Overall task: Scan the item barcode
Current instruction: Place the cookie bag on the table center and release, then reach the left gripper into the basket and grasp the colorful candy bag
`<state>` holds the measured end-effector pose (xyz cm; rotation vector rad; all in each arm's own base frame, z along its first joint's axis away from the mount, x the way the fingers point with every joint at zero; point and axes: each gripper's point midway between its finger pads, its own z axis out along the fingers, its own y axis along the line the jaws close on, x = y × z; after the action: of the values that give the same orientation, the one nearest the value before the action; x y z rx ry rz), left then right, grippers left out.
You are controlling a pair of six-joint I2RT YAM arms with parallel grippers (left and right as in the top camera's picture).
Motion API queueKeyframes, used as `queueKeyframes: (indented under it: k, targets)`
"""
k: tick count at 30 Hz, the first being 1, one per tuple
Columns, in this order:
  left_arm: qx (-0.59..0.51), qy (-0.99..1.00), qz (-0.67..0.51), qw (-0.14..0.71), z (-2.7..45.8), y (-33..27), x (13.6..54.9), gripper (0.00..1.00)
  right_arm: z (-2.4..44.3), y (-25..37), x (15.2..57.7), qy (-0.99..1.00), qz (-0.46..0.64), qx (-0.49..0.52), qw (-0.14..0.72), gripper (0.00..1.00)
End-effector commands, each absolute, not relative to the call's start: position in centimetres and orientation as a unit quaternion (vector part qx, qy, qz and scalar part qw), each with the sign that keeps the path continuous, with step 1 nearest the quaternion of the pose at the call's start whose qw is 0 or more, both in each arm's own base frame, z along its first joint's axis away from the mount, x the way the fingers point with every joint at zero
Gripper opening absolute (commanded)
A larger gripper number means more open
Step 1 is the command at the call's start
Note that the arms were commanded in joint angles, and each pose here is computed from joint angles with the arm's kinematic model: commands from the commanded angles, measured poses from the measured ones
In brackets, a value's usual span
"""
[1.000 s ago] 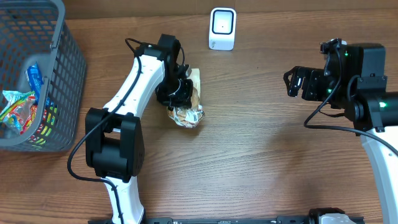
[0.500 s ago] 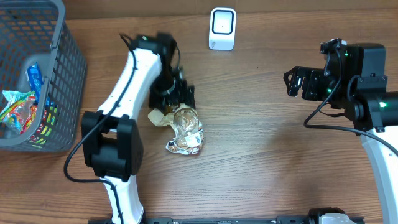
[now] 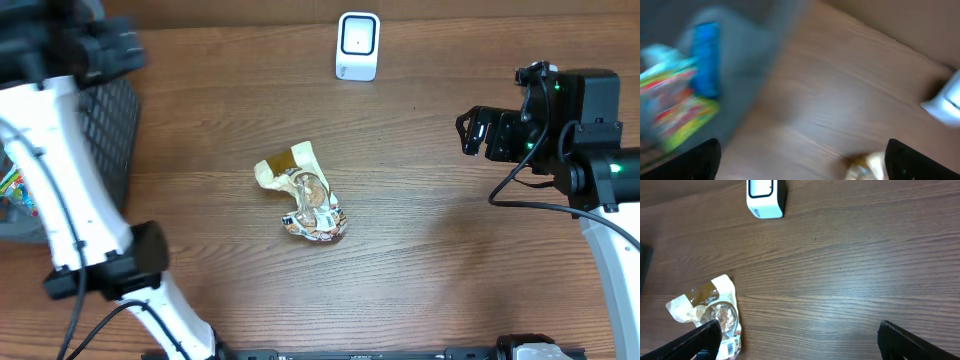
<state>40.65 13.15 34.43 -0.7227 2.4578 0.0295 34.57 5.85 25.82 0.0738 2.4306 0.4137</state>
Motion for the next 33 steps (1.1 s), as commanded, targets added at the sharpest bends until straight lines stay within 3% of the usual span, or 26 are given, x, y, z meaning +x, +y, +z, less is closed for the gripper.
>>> queueKeyframes:
  k: [1,12,23,33]
  targets:
    - [-0.404,0.875,0.045,0.263,33.1,20.7,37.5,0.95,26.7,6.0,34.8,0.926,0.16,0.024,0.342,1.0]
    - [-0.493,0.844,0.075,0.198,24.7,30.1,35.1,1.0,26.4,6.0,34.6,0.928,0.16,0.025,0.336,1.0]
    - [-0.509,0.847,0.11,0.107,13.1,31.5,32.9,1.0,25.9,6.0,34.0,0.934,0.159,0.027,0.32,1.0]
    - [-0.522,0.835,0.128,0.12,7.6,33.2,32.1,1.0,25.8,6.0,33.9,0.934,0.158,0.027,0.319,1.0]
